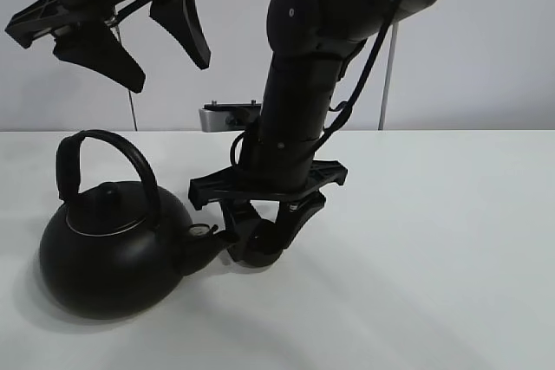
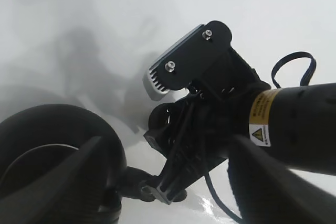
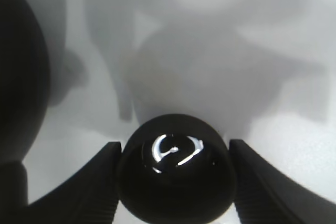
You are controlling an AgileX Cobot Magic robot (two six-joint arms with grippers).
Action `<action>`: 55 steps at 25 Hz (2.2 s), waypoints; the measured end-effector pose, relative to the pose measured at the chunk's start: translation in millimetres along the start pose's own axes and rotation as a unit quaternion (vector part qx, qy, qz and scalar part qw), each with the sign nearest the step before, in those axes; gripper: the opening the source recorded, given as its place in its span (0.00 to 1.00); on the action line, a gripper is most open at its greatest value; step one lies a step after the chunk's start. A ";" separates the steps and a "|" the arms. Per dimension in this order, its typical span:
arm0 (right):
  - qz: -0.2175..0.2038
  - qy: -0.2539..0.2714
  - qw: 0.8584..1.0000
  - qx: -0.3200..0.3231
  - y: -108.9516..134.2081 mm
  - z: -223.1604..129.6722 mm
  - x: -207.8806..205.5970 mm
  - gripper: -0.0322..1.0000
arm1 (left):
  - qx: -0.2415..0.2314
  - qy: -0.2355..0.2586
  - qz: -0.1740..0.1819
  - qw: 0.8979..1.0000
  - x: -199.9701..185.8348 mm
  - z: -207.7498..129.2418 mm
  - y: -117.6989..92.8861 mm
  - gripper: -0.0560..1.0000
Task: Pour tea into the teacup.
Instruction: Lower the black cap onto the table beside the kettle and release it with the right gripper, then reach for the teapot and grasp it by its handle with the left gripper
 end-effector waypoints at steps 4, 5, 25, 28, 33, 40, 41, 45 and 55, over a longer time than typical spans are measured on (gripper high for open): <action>0.001 0.003 1.000 0.001 -0.3 -0.5 3.3 0.42 | 0.000 0.000 0.000 1.000 0.0 0.0 0.0 0.51; 0.001 0.004 1.000 0.001 -0.3 -0.6 3.7 0.42 | 0.000 0.000 0.000 1.000 0.0 0.0 0.0 0.51; 0.003 -0.017 1.000 0.003 0.2 9.2 -2.8 0.46 | 0.000 0.000 0.000 1.000 0.0 0.0 0.0 0.51; 0.003 -0.016 1.000 0.003 0.3 8.9 -2.7 0.46 | 0.000 0.000 0.000 1.000 0.0 0.0 0.0 0.51; 0.004 -0.014 1.000 0.003 0.4 8.5 -2.7 0.46 | 0.000 0.000 0.000 1.000 0.0 0.0 0.0 0.51; 0.006 -0.008 1.000 0.005 -0.4 7.1 -3.9 0.46 | 0.000 0.000 0.000 1.000 0.0 0.0 0.0 0.51; 0.007 -0.010 1.000 0.008 -1.7 7.0 -6.0 0.46 | 0.000 0.000 0.000 1.000 0.0 0.0 0.0 0.51; 0.008 -0.024 0.999 0.028 -15.4 6.9 -22.9 0.46 | 0.000 0.000 0.000 1.000 0.0 0.0 0.0 0.51; 0.016 -0.020 0.997 0.071 -44.7 -5.9 -63.5 0.46 | 0.000 0.000 0.000 1.000 0.0 0.0 0.0 0.51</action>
Point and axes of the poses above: a point on each arm's last joint axis where the gripper is mounted, x pointing out along that axis toward the gripper, y along the wrist's bending axis when the last joint is at zero, z = x × y, the point moved 2 cm from there along x, pointing out along that axis toward the gripper, and after that the axes turned 11 degrees about -x, right-handed, at the moved point
